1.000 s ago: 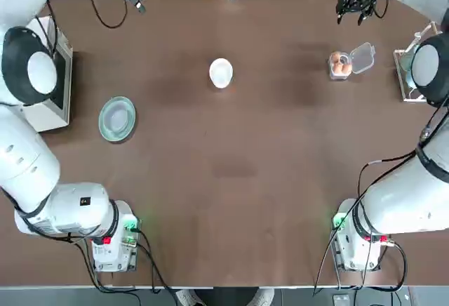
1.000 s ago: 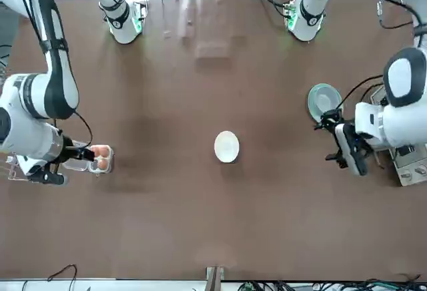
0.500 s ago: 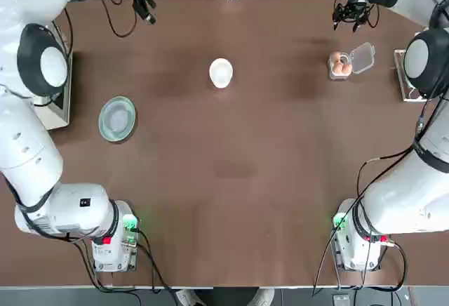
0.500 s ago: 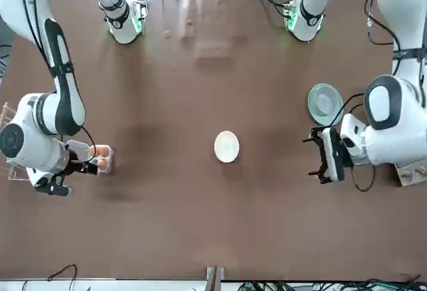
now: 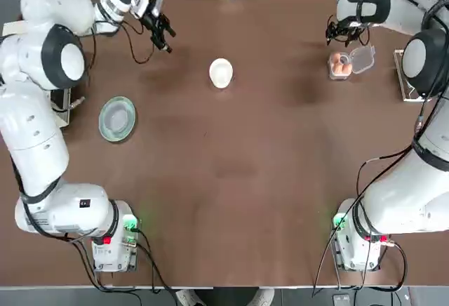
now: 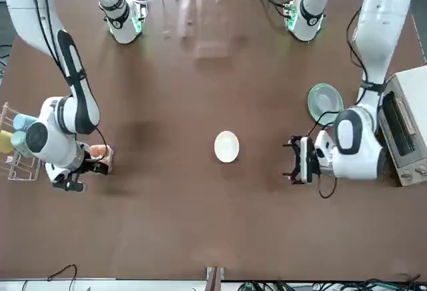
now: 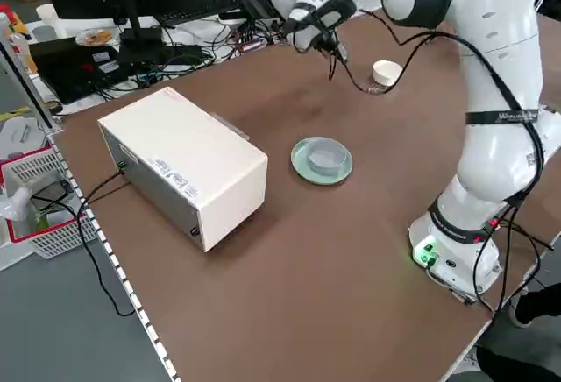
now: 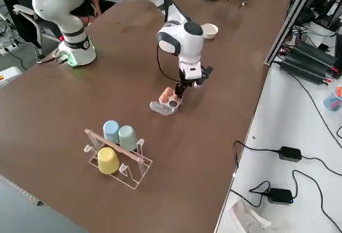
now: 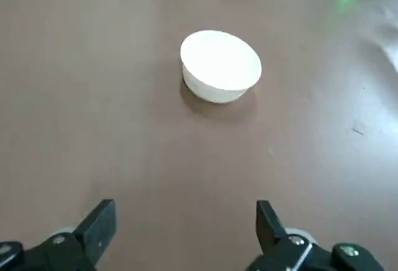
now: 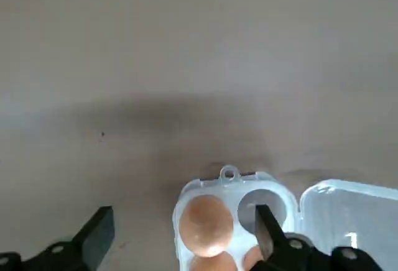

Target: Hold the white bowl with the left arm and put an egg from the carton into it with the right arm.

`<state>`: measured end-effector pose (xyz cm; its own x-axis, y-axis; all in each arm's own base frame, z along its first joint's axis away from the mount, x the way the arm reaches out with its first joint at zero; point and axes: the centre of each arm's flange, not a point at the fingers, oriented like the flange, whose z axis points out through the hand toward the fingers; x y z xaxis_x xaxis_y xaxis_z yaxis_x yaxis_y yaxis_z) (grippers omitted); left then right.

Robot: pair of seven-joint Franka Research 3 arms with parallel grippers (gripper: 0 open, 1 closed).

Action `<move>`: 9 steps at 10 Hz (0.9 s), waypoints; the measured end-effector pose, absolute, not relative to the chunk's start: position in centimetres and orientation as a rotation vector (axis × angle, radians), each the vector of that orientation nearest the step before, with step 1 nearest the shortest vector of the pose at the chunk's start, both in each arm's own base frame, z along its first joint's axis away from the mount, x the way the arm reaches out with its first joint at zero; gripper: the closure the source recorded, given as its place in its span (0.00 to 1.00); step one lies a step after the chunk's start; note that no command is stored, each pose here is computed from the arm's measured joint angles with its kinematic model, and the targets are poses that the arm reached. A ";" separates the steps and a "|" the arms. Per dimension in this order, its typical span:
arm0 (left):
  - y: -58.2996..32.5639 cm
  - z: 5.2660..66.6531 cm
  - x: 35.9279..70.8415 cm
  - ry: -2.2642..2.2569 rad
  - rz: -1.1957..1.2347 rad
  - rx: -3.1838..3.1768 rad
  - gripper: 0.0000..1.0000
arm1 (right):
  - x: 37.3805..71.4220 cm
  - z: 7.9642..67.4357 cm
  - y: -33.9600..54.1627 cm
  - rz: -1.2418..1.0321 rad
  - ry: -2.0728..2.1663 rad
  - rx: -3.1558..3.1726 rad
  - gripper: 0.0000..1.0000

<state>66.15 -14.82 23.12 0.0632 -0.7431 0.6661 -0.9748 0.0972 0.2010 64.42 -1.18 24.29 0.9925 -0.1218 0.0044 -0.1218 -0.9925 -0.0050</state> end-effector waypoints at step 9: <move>-22.3 17.1 62.1 -1.799 0.585 1.579 0.02 | 62.2 22.6 -2.9 0.037 0.180 -3.128 0.00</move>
<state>62.08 -22.33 17.09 -0.0487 -0.6833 0.7286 -0.9812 0.1692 0.0932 62.25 -2.87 22.63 0.9931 -0.1146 -0.0242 -0.1148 -0.9934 -0.0068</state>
